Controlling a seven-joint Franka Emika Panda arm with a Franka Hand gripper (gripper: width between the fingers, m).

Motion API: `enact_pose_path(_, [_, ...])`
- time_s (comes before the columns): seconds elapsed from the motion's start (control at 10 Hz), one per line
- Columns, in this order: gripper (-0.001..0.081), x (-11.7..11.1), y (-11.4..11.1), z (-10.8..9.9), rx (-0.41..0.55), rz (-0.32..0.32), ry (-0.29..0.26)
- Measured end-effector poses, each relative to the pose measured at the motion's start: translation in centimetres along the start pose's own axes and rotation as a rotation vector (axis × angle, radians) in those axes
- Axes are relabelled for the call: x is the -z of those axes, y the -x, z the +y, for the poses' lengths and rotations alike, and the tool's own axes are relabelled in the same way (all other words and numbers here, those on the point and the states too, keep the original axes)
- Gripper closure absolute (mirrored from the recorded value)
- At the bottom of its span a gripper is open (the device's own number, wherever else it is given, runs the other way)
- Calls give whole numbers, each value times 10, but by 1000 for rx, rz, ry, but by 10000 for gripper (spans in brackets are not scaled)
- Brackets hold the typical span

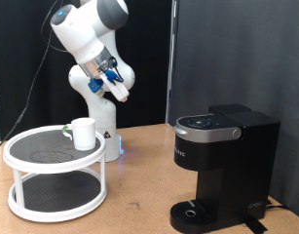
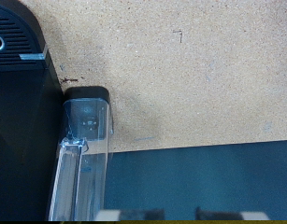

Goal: Make a cup of coffee with the keurig machine

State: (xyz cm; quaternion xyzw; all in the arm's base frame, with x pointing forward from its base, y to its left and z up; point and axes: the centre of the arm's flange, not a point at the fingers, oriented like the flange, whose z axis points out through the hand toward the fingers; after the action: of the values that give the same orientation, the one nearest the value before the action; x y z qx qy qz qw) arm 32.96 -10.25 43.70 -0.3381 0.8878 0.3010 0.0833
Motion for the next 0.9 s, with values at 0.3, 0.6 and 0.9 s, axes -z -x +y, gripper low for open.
enact_pose_path(0.3, [806, 5, -9, -3, 14, -24, -16])
enact_pose_path(0.6, [806, 36, -44, -5, 59, -116, -73])
enact_pose_path(0.9, [806, 55, -90, -7, 18, -107, -58])
